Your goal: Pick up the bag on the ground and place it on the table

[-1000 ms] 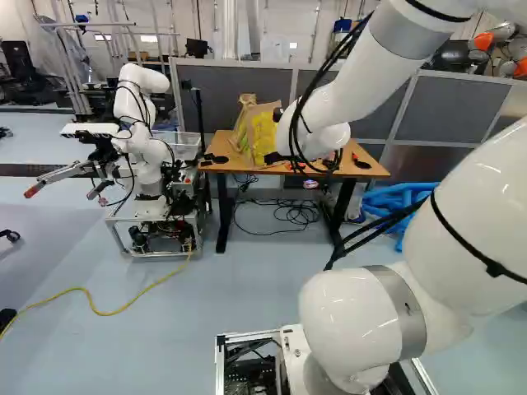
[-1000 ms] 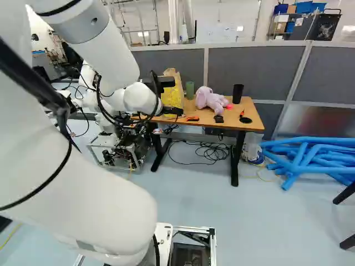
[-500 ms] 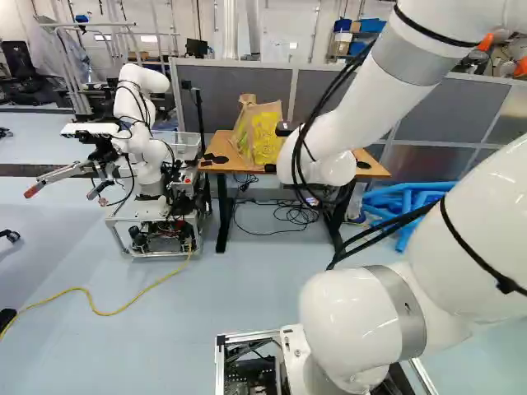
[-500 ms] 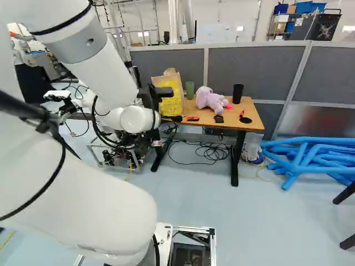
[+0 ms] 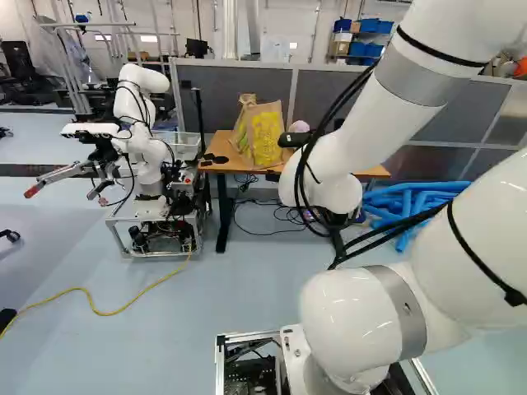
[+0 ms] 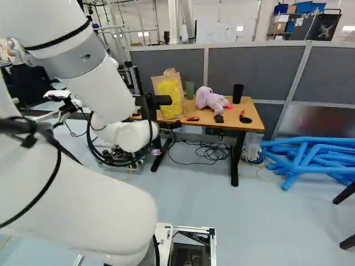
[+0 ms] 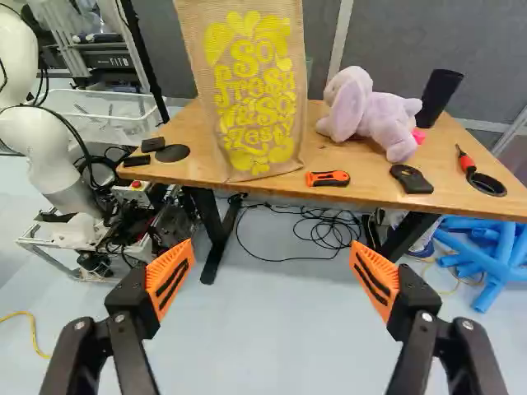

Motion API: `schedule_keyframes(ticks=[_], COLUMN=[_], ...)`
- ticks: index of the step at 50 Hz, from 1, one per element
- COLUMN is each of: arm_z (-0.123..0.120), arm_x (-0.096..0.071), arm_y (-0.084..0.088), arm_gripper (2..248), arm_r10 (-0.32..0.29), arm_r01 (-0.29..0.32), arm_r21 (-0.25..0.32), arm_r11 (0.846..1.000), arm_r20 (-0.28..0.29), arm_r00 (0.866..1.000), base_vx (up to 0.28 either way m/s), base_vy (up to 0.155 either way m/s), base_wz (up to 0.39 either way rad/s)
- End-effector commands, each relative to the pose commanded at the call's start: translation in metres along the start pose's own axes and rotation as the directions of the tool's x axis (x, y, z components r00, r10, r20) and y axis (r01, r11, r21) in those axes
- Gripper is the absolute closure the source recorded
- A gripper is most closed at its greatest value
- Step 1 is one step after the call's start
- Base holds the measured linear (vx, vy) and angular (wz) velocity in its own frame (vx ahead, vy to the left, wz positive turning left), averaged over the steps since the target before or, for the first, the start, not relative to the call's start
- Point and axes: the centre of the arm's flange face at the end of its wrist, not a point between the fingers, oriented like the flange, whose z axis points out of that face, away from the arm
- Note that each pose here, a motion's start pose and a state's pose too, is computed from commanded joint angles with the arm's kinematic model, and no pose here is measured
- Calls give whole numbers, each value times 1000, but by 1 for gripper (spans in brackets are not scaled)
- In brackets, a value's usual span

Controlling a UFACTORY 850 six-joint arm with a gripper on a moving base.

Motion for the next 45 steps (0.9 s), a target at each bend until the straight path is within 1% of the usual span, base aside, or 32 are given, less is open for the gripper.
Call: schedule_keyframes(ticks=[22,45], arm_z=[-14,-21], arm_x=[-19,-28], arm_y=[0,-1], arm_gripper=[3,3], arm_r10=[4,6], arm_r01=[-4,-6], arm_r21=[-1,-1], arm_r11=[1000,1000], arm_r20=[-51,-74], arm_r00=[999,997], base_vx=[0,0], base_vy=[0,0], base_wz=[0,0])
